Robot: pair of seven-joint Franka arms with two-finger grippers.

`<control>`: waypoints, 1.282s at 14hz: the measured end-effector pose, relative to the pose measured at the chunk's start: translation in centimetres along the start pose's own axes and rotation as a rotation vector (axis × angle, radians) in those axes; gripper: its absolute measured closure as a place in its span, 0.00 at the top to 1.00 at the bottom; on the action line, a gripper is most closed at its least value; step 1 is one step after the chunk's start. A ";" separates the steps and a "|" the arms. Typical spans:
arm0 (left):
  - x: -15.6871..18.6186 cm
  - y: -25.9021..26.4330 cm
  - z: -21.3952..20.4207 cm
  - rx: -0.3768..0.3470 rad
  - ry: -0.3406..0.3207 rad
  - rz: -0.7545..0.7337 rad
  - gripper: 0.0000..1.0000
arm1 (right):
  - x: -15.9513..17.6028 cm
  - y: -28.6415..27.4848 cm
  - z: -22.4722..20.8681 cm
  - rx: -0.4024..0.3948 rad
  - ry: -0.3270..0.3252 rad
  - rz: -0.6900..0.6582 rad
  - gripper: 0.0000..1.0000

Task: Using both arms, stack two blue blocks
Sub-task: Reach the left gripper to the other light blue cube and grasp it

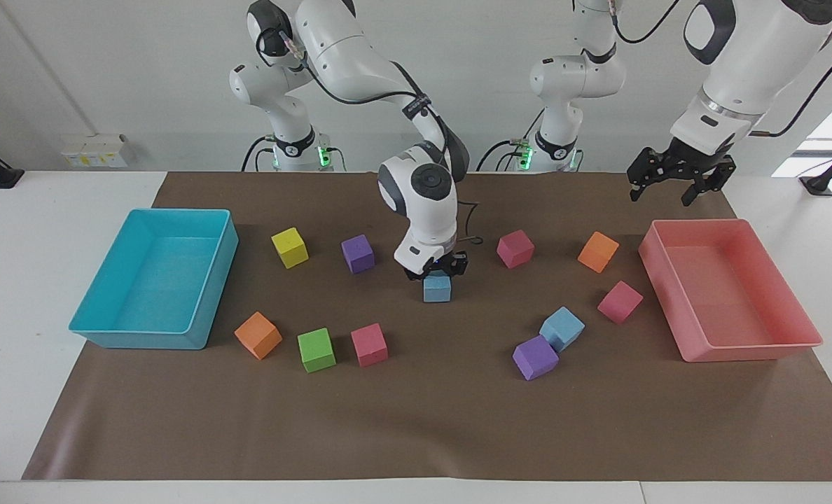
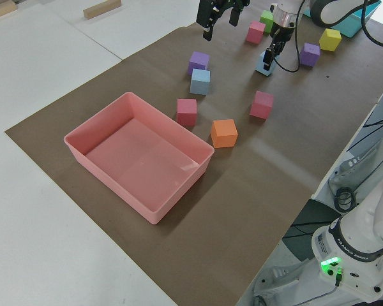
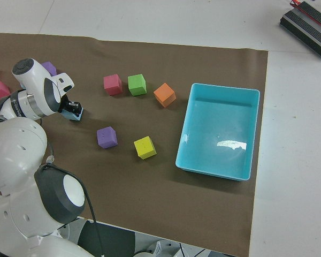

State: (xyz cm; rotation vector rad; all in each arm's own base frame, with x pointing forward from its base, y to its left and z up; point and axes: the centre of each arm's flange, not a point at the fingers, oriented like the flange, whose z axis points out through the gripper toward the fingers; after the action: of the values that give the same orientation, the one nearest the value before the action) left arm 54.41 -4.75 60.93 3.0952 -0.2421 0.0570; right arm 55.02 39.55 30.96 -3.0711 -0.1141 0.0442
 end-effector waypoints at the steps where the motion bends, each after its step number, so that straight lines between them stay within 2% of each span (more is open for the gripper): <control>1: 0.2 0.0 0.0 0.001 0.013 0.000 1.00 | 0.0 0.0 0.0 0.000 -0.001 0.000 0.56; 4: 1.4 -0.2 1.0 0.002 0.042 -0.015 1.00 | -0.1 0.1 0.3 -0.003 -0.006 -0.002 0.56; 8: 4.3 -0.5 4.2 -0.004 0.084 -0.128 1.00 | -0.2 0.1 0.3 -0.004 -0.006 -0.002 0.56; 9: 5.0 -0.4 5.3 -0.007 0.082 -0.150 1.00 | -0.2 0.1 0.3 -0.003 -0.006 -0.002 0.61; 12: 7.5 1.4 9.5 -0.017 0.087 -0.251 1.00 | -0.1 0.1 0.2 -0.002 -0.003 -0.002 0.92; 13: 8.4 2.1 11.1 -0.011 0.094 -0.270 1.00 | -0.1 0.0 0.0 0.001 0.000 -0.003 1.00; 18: 12.6 5.9 17.3 0.039 0.083 -0.355 1.00 | 0.1 0.2 -4.5 0.038 0.057 0.004 1.00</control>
State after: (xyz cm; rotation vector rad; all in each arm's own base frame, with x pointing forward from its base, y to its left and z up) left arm 66.49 -13.19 44.39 3.1101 0.3146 0.1801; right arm 55.26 39.08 35.44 -3.0318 -0.1026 -0.0402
